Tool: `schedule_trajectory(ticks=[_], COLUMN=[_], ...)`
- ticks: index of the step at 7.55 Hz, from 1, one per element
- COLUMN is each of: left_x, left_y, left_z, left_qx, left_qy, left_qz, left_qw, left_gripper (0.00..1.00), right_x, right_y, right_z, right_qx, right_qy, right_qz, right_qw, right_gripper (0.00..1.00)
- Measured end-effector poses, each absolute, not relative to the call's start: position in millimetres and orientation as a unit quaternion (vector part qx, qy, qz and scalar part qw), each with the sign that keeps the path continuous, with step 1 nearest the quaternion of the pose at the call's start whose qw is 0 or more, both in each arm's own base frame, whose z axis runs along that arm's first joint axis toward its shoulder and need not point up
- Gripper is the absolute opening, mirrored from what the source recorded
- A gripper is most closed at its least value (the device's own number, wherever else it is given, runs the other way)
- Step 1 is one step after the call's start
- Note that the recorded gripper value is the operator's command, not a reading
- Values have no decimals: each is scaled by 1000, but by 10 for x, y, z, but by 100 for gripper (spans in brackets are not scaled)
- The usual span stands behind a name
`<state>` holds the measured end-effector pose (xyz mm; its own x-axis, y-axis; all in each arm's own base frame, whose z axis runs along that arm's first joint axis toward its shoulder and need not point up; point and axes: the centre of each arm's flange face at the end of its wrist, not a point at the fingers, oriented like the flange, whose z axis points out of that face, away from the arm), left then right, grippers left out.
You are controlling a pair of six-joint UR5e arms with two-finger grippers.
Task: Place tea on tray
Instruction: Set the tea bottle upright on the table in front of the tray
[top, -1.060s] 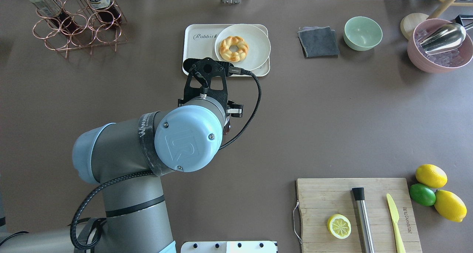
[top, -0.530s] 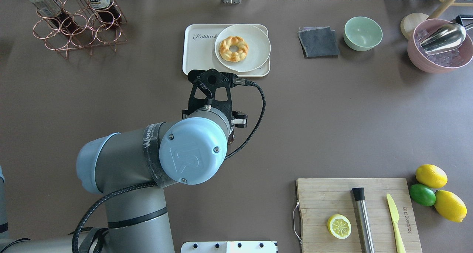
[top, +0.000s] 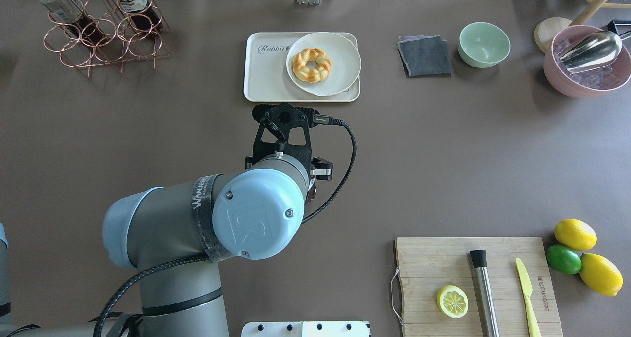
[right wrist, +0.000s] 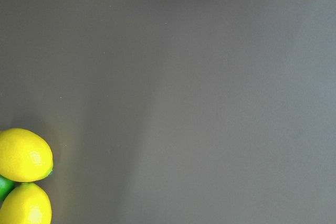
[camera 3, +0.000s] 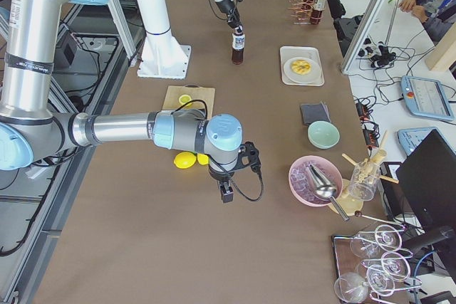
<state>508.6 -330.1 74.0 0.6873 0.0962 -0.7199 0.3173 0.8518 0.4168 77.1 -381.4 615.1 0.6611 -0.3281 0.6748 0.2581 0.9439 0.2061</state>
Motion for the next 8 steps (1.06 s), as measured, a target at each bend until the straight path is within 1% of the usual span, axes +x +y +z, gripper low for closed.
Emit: schedule_trajectory(ticks=[2,3,4,5,8], left_x=[5097,5094,5098,5100,5116], left_y=[-3293,-3290,-3291,-3291,-3282], left_z=[797,828,849,860,943], left_qx=[262,261,260,260,259], left_qy=[388,387,385,384,379], left_qz=[-67,-67,-67,-67,-65], left_qw=[881,882,883,883,886], left_gripper=[0,33,62,70,77], right_x=[772,772,772,773,772], right_y=[-3812,-3811,-3810,-3810,-3811], right_z=[6155,6160,6162,6163,6162], right_qx=[46,45,45,45,45], right_qy=[-379,-378,-378,-378,-379], right_qz=[-161,-161,-161,-161,-160], right_qw=[910,910,910,911,910], right_gripper=[100,100,100,100,100])
